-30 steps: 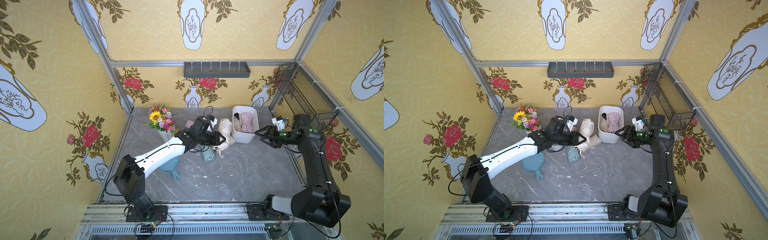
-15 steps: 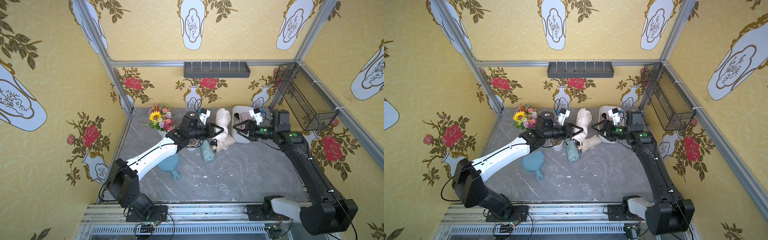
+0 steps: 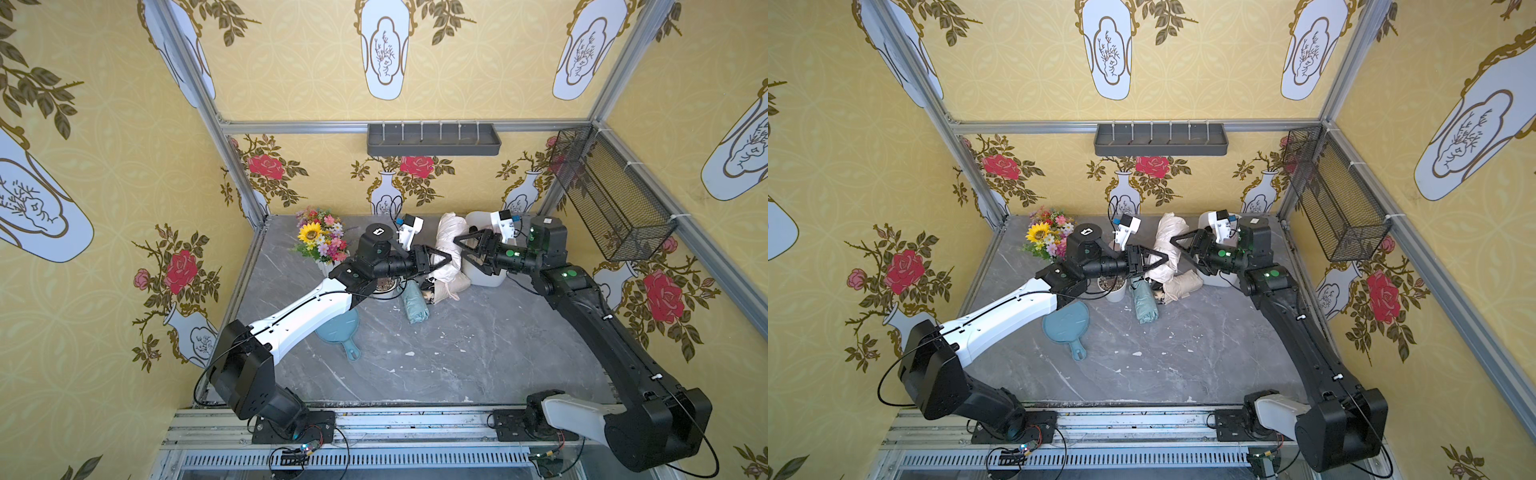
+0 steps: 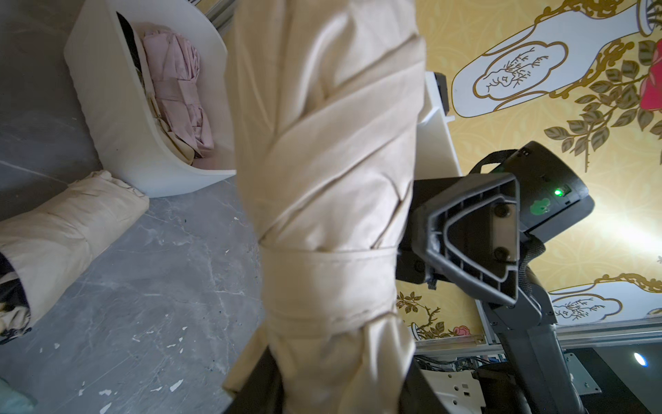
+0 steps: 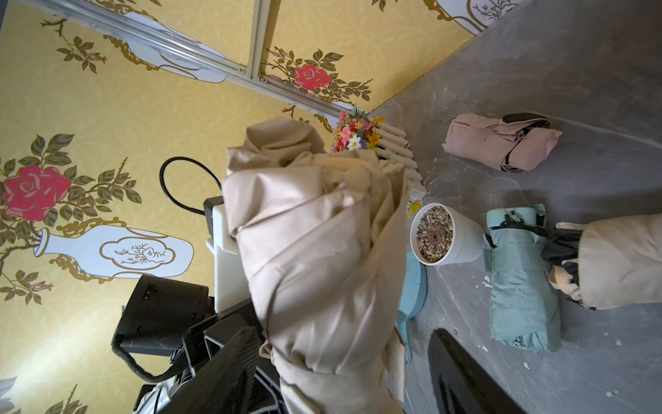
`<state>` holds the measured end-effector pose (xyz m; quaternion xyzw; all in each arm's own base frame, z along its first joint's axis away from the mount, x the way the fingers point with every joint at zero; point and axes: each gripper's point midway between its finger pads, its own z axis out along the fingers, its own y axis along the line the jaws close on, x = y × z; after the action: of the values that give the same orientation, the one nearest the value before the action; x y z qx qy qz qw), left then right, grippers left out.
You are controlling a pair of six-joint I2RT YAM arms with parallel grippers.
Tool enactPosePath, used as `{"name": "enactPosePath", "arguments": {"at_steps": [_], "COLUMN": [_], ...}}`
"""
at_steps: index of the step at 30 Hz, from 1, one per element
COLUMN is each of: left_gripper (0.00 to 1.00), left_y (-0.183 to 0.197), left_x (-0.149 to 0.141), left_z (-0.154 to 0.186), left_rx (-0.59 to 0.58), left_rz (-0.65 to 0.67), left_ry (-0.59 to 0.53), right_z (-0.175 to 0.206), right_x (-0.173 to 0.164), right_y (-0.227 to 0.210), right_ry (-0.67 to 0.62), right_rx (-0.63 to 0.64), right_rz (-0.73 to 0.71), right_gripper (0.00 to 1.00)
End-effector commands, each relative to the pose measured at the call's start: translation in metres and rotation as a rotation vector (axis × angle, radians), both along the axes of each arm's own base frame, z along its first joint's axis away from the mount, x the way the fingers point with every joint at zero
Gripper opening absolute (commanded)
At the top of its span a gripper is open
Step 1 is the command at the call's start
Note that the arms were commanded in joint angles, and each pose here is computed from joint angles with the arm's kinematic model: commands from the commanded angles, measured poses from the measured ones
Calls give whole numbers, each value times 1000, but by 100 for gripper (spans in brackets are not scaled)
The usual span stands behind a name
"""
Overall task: Put the umbrella into the storage box
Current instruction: Place the umbrella in the storage box.
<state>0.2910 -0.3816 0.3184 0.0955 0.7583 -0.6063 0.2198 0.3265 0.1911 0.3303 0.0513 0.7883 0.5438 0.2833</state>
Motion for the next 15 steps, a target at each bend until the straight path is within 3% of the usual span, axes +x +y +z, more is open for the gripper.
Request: {"name": "enactPosePath", "arguments": {"at_steps": [1, 5, 7, 9, 13, 15], "left_gripper": [8, 7, 7, 8, 41, 50], "left_y": [-5, -5, -4, -5, -4, -4], "left_x": [-5, -7, -7, -7, -7, -5], "left_z": [19, 21, 21, 19, 15, 12], "left_rx": [-72, -83, -90, -93, -90, -81], "left_rz": [-48, -53, -53, -50, -46, -41], "left_ry": [-59, -56, -48, -37, -25, -13], "right_z": [11, 15, 15, 18, 15, 13], "right_x": [7, 10, 11, 12, 13, 14], "right_y": [8, 15, 16, 15, 13, 13], "right_ry": [-56, -75, -72, -77, -73, -67], "right_rx": [33, 47, 50, 50, 45, 39], "right_rz": [-4, 0, 2, -6, -19, -22], "right_gripper": [78, 72, 59, 52, 28, 26]}}
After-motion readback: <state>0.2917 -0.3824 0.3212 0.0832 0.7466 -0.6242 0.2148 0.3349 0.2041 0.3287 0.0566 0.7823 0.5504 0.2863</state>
